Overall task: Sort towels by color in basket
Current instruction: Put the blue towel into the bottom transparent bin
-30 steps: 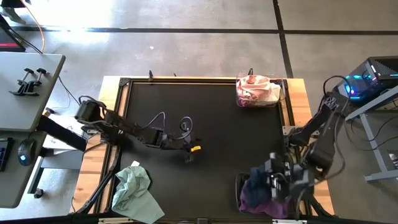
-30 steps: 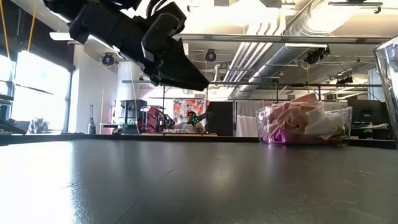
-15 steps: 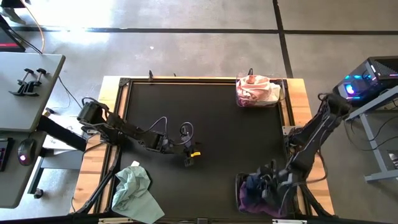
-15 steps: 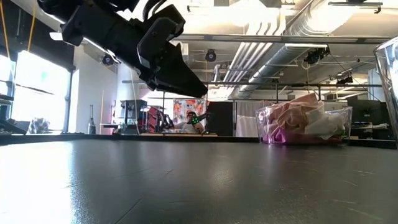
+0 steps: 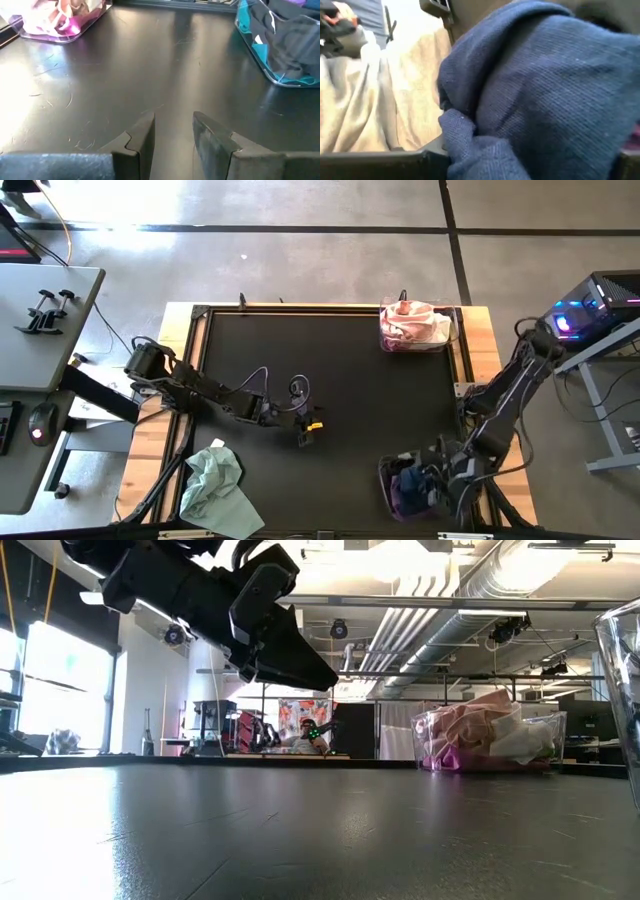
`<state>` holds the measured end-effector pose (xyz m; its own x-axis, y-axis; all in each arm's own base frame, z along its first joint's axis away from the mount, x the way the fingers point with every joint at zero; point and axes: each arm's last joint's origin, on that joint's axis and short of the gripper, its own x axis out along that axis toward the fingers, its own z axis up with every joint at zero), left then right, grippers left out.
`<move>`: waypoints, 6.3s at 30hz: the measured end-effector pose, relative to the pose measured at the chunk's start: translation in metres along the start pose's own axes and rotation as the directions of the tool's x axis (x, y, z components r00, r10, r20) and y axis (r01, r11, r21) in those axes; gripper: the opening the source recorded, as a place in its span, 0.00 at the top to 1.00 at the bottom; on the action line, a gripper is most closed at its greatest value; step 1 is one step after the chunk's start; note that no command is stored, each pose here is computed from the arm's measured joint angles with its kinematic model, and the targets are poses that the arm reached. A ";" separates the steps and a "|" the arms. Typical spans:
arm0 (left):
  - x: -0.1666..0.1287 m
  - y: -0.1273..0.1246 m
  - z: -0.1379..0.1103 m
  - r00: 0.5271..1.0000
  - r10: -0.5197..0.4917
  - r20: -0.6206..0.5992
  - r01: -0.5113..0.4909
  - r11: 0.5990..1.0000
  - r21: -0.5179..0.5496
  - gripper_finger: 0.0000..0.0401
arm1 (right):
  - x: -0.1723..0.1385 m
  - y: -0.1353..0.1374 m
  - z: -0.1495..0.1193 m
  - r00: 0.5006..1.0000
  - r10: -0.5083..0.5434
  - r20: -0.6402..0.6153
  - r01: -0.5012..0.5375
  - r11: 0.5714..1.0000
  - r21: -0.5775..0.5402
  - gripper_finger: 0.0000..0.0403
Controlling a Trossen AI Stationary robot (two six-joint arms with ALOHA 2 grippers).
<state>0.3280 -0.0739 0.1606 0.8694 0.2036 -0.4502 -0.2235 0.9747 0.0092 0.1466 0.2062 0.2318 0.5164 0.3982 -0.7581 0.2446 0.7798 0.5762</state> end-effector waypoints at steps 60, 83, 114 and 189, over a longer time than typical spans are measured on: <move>0.022 -0.076 0.108 0.910 -0.263 0.321 0.104 0.894 0.436 0.75 | 0.012 0.023 0.042 0.827 -0.533 -0.180 0.498 0.843 -0.206 0.48; 0.116 -0.105 0.106 0.806 -0.455 0.378 0.263 0.848 0.459 0.70 | 0.018 0.027 0.009 0.880 -0.444 0.168 0.473 0.846 -0.247 0.48; 0.147 -0.119 0.089 0.831 -0.525 0.183 0.394 0.789 0.472 0.96 | -0.050 0.023 -0.005 0.910 -0.320 -0.264 0.365 0.920 0.142 0.48; 0.074 -0.107 0.133 0.966 -0.251 -0.059 0.245 0.819 0.519 0.71 | 0.065 -0.027 -0.006 0.922 -0.377 -0.082 0.364 0.920 -0.143 0.76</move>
<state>0.4749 -0.1505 0.2450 0.8699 -0.0533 -0.4904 0.2581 0.8963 0.3605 0.1687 0.2139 0.1648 0.3170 0.1127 -0.9417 0.2955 0.9318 0.2109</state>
